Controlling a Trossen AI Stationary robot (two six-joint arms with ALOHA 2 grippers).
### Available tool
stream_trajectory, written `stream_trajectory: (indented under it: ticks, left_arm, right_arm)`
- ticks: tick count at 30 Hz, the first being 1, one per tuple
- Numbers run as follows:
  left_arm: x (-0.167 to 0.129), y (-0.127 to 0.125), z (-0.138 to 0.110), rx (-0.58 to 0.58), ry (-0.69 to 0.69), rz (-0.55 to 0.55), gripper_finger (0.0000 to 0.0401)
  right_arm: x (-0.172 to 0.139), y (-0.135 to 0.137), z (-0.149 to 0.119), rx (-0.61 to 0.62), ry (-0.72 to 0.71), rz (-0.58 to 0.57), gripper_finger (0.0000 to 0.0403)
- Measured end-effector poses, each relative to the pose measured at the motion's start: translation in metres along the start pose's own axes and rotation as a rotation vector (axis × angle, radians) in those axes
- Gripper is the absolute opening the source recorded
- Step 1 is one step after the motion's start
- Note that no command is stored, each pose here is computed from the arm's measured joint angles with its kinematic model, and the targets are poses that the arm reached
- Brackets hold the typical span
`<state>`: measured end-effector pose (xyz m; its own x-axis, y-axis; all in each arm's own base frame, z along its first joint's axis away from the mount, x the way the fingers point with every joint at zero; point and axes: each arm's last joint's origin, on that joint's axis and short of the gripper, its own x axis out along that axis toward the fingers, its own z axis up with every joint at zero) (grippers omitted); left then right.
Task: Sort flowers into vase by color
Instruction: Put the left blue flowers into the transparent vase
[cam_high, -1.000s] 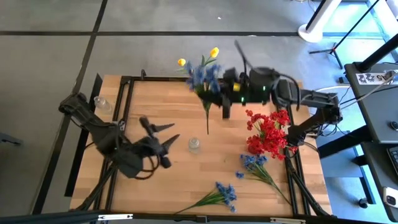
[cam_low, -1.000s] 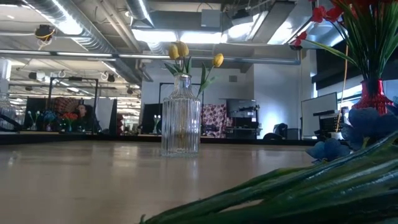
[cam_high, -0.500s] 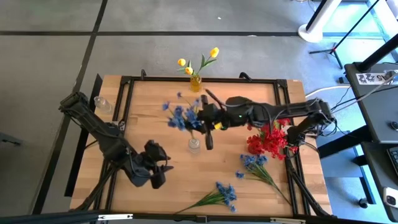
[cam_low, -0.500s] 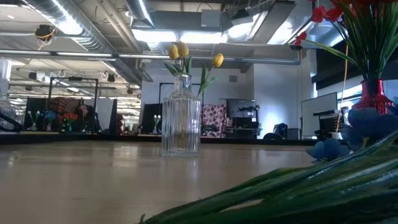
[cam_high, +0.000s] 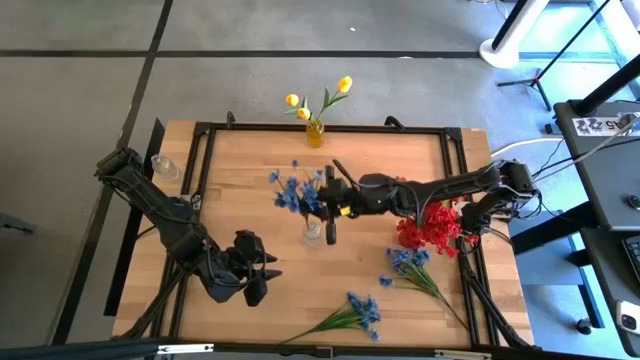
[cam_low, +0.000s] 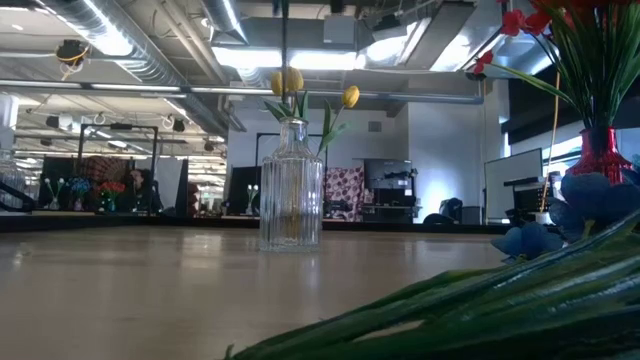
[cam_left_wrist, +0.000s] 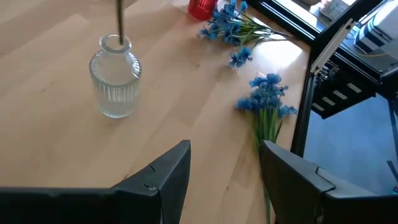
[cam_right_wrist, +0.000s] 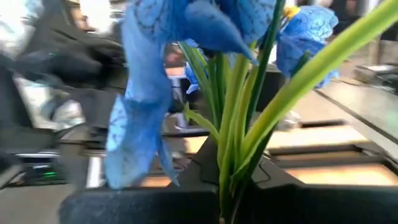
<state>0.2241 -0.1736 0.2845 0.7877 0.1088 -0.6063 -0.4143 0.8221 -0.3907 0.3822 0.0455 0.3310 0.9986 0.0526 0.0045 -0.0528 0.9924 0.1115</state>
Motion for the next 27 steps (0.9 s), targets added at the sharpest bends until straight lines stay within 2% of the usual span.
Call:
stream_trajectory:
  ticks: [7, 13, 18, 23, 27]
  left_arm:
    - [0.000, 0.001, 0.001, 0.006, -0.039, 0.026, 0.0186]
    - [0.000, 0.001, 0.001, 0.007, -0.043, 0.029, 0.0186]
    - [0.000, 0.001, 0.001, -0.002, -0.052, 0.032, 0.0186]
    - [0.000, 0.002, 0.002, -0.005, -0.061, 0.036, 0.0186]
    - [-0.002, 0.004, 0.003, -0.001, -0.065, 0.046, 0.0186]
  right_arm:
    - [-0.003, -0.002, -0.017, -0.018, 0.041, -0.030, 0.0007]
    - [-0.004, -0.004, -0.022, -0.040, 0.061, -0.050, 0.0009]
    - [-0.001, -0.005, -0.035, -0.052, 0.142, -0.055, 0.0019]
    - [-0.004, -0.005, -0.036, -0.039, 0.204, -0.071, 0.0081]
    - [-0.003, -0.003, -0.016, -0.033, 0.267, -0.079, 0.0153]
